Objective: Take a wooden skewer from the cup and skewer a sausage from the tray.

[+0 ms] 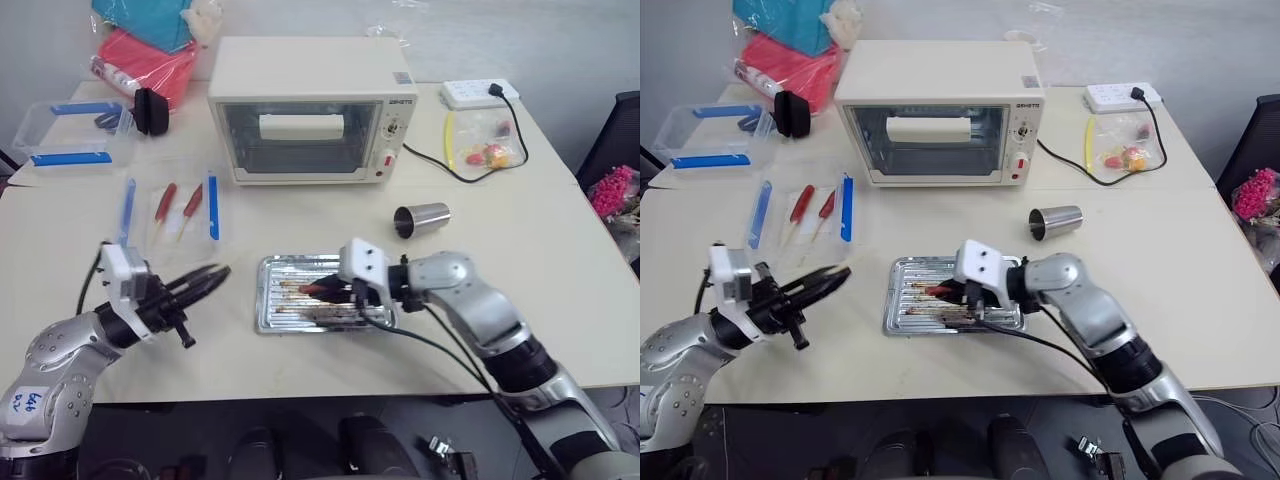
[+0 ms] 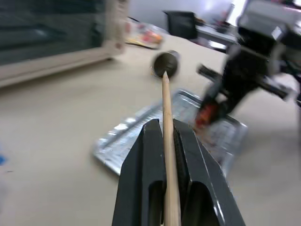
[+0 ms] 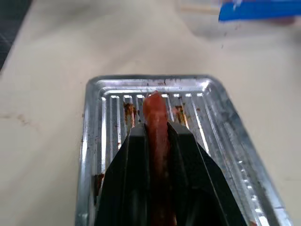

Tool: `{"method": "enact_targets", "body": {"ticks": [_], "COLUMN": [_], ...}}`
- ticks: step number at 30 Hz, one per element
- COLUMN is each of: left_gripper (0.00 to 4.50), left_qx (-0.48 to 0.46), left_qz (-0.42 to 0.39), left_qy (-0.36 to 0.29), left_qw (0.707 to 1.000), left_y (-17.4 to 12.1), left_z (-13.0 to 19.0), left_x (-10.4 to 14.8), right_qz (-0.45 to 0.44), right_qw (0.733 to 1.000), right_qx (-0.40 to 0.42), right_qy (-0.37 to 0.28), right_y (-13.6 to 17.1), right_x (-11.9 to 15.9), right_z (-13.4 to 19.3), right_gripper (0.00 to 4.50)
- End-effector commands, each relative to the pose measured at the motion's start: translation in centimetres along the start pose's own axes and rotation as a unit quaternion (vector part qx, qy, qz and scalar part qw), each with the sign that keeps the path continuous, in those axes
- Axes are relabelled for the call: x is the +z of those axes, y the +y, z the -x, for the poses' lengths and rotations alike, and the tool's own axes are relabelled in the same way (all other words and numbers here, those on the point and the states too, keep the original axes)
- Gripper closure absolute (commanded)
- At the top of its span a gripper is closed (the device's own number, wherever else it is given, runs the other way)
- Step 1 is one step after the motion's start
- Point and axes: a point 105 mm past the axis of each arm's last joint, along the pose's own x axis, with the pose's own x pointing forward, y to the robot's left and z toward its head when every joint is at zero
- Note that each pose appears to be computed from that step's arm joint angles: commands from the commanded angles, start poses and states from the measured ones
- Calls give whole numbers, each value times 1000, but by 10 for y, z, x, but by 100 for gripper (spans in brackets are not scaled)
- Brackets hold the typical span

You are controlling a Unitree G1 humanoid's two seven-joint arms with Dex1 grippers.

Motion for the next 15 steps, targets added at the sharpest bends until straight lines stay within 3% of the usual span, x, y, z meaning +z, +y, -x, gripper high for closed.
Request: {"method": "enact_targets", "body": {"ticks": [1, 15], "left_gripper": [450, 450], "left_qx": [-77, -91], "left_qz": [15, 13], "left_qy": [4, 22], "left_qw": [997, 996], "left_y": [-21, -13], "left_z": [-6, -12], "left_x": [6, -6], "right_qz": [30, 37], "right_qw": [998, 996], "right_qx": [36, 58], "right_qy": [-36, -65], "right_y": [8, 15], "right_x": [16, 31], "right_z": [10, 11], "right_gripper": [399, 399]}}
